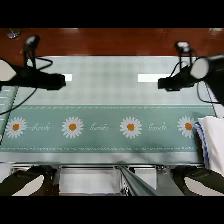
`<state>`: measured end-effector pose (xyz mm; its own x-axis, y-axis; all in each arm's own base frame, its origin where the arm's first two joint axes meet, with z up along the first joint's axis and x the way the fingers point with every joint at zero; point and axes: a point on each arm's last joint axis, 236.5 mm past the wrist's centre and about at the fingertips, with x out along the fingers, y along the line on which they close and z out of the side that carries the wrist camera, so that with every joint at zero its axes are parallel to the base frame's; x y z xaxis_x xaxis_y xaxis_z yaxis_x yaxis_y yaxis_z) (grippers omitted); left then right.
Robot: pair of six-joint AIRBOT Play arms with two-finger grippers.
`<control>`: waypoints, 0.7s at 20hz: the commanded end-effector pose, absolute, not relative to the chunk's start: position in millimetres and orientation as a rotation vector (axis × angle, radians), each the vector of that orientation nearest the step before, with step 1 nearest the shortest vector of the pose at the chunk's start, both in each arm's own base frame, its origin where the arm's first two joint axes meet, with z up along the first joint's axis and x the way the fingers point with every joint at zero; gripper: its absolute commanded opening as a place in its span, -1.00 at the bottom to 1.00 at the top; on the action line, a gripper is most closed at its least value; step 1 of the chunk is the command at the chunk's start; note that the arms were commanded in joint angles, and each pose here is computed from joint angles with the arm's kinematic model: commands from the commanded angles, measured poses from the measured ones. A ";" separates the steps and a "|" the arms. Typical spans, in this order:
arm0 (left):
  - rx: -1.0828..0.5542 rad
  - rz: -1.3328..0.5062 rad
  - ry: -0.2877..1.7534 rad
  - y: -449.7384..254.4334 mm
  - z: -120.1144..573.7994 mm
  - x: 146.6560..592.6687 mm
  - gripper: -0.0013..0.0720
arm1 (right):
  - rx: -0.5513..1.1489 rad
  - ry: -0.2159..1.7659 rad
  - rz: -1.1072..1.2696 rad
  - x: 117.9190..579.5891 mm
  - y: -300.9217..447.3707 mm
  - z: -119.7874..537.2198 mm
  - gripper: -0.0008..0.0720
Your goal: Fold the shirts.
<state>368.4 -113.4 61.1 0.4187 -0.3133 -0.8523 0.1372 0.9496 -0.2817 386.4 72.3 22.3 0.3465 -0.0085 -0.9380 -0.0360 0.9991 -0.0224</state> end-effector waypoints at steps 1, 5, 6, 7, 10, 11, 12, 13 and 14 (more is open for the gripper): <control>-0.144 -0.220 1.195 -101.2 25.2 356.6 -0.91 | -0.160 1.299 -0.026 371.8 67.6 -14.7 -0.87; -0.146 -0.221 1.194 -101.5 26.0 357.1 -0.91 | -0.152 1.307 -0.028 369.5 68.2 -14.6 -0.87; -0.146 -0.221 1.194 -101.5 26.0 357.1 -0.91 | -0.152 1.306 -0.027 369.5 68.2 -14.6 -0.87; -0.146 -0.221 1.194 -101.6 26.0 357.0 -0.91 | -0.152 1.306 -0.027 369.5 68.2 -14.6 -0.87; -0.146 -0.221 1.194 -101.5 26.0 357.1 -0.91 | -0.152 1.306 -0.027 369.5 68.2 -14.6 -0.87; -0.146 -0.221 1.194 -101.5 26.0 357.1 -0.91 | -0.152 1.306 -0.027 369.5 68.2 -14.6 -0.87; -0.146 -0.221 1.194 -101.5 26.0 357.1 -0.91 | -0.152 1.306 -0.027 369.5 68.2 -14.6 -0.87; -0.146 -0.221 1.194 -101.5 26.0 357.1 -0.91 | -0.152 1.306 -0.027 369.5 68.2 -14.6 -0.87; -0.146 -0.221 1.194 -101.5 26.0 357.1 -0.91 | -0.152 1.306 -0.027 369.5 68.2 -14.6 -0.87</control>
<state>357.3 -101.9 26.6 0.3518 -0.2489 -0.9024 0.0939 0.9685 -0.2305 369.9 68.3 -14.1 0.2644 -0.1046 -0.9587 -0.0647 0.9899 -0.1258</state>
